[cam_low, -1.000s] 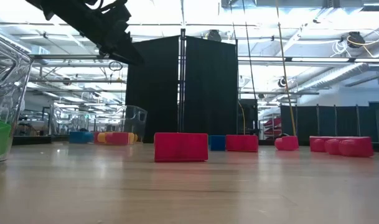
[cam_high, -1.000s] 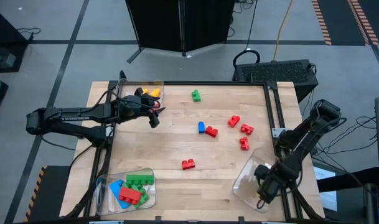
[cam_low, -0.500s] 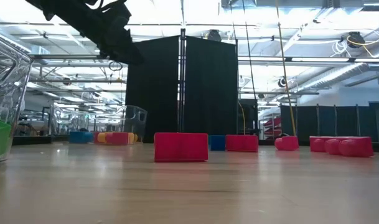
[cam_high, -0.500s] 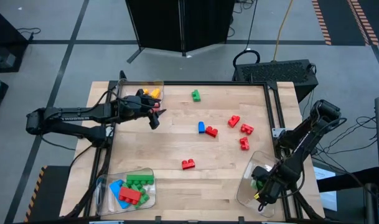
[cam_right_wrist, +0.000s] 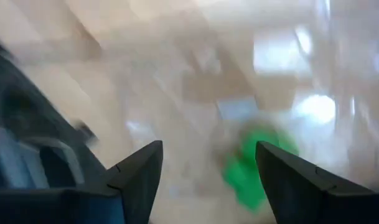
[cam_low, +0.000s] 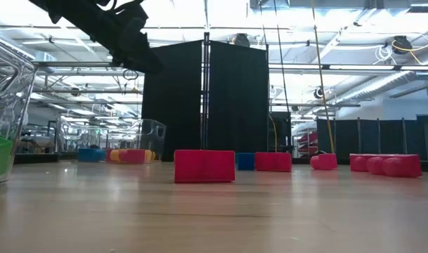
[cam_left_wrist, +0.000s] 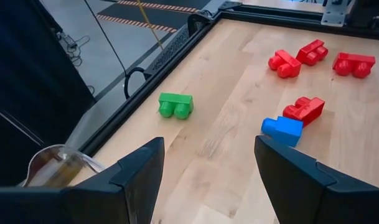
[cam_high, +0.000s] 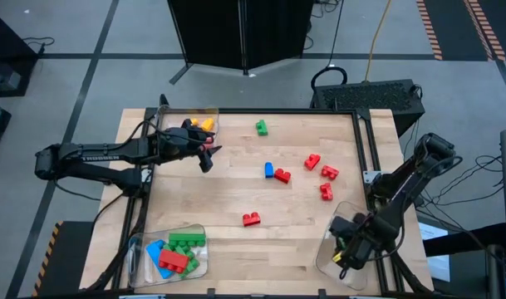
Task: Sort blocks by size
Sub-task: Adjust the bottom right transparent bin
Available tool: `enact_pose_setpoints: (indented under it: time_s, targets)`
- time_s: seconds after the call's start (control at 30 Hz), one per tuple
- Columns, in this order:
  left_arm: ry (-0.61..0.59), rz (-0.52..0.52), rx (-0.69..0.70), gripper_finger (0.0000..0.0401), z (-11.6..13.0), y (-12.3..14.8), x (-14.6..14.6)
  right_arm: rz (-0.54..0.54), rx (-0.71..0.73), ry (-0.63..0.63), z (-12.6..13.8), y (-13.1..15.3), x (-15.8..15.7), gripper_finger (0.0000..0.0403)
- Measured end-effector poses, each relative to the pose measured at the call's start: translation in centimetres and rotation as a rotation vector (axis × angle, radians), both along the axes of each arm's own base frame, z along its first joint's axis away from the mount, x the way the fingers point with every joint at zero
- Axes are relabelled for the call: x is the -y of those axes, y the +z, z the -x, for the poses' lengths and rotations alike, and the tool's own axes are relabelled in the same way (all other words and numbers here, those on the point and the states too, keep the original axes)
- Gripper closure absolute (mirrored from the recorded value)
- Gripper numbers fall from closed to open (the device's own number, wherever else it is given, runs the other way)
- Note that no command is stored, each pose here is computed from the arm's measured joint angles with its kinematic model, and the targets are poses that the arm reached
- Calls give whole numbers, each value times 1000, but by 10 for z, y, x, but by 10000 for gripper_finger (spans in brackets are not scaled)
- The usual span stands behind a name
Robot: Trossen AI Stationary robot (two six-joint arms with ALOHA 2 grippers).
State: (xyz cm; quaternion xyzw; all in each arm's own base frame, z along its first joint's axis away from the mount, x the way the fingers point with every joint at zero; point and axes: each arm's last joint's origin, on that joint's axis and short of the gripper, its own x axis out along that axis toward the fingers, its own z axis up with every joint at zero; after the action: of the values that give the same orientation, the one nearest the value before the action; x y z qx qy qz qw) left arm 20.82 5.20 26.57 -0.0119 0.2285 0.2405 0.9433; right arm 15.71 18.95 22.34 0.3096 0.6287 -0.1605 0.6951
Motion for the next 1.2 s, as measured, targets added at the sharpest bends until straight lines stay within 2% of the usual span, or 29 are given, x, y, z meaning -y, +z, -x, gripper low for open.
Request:
enact_pose_setpoints:
  time_s: [0.13, 0.23, 0.4, 0.63, 0.83, 1.2]
  targets:
    - [-3, 3, 2, 150, 0, 0, 1, 102, 219, 42, -23, 20, 7, 176]
    - [-16, 3, 2, 150, -1, 0, 4, 154, 287, 44, -39, 24, 18, 191]
    - [-38, 3, 1, 150, -2, 0, 8, 192, 225, -2, -58, 12, 43, 215]
    - [-49, -3, -3, 150, -2, 0, 10, 110, 82, 61, -76, -6, 57, 238]
    - [-48, -3, -9, 150, -2, -1, 10, 28, -4, 117, -78, -16, 51, 241]
    - [-47, -2, -10, 150, -2, -1, 10, -100, -87, 120, -56, -15, 17, 242]
